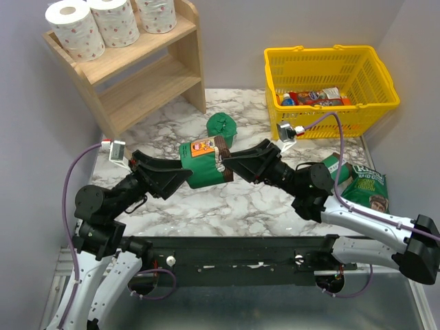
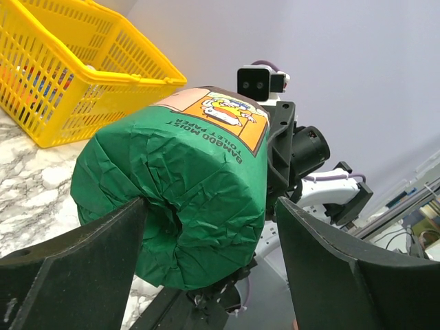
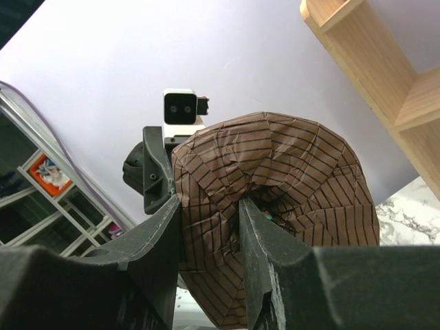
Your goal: Place and organize the paper towels onto the shelf
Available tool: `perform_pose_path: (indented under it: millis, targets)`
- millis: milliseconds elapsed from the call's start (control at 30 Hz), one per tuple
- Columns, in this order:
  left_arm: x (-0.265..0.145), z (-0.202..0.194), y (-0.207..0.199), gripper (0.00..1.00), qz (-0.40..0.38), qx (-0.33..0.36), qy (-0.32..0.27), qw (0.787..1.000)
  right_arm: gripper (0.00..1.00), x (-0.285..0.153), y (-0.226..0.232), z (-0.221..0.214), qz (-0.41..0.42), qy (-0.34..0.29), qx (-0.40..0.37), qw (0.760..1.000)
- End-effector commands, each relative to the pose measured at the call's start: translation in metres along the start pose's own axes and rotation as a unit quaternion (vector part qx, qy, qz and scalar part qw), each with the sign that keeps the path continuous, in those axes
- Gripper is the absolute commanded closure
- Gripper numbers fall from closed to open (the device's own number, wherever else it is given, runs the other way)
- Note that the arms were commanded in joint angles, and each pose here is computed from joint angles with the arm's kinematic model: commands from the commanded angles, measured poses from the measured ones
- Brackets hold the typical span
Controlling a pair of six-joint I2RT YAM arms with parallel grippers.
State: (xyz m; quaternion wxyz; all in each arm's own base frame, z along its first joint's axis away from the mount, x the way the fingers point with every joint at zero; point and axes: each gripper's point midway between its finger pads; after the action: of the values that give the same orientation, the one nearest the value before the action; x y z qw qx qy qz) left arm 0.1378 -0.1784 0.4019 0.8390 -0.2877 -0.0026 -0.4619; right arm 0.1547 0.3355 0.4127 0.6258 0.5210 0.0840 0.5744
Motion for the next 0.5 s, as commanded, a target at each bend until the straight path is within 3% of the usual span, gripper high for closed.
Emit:
perform_pose_path:
  millis: [0, 133, 333, 433, 467]
  targets:
    - [0.002, -0.004, -0.003, 0.18, -0.020, -0.006, 0.007, 1.000, 0.57, 0.003, 0.015, 0.011, 0.033, -0.026, 0.003, 0.999]
    - [0.004, -0.001, -0.006, 0.23, -0.028, -0.007, 0.002, 1.000, 0.57, 0.003, 0.012, 0.009, 0.029, -0.025, 0.004, 0.999]
    - [0.007, 0.000, -0.006, 0.52, -0.039, -0.015, -0.002, 0.999, 0.52, 0.001, 0.006, 0.008, 0.018, -0.024, 0.005, 1.000]
    - [0.009, 0.000, -0.004, 0.59, -0.035, -0.015, -0.002, 0.999, 0.39, -0.001, 0.002, 0.008, 0.000, -0.025, 0.003, 1.000]
    - [0.010, 0.001, -0.003, 0.60, -0.033, -0.012, -0.003, 0.999, 0.28, -0.003, 0.000, 0.009, -0.008, -0.026, 0.001, 1.000]
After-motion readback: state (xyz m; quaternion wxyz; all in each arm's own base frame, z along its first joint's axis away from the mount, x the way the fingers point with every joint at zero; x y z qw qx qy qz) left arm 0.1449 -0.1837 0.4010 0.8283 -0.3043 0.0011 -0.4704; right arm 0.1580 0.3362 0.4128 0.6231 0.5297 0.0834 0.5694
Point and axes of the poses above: each gripper's point midway between its finger pads, its own x axis out along the fingers, its own y axis along the line the jaws close on, z = x × y, and after that the axes turned 13 degrees about x, right-handed
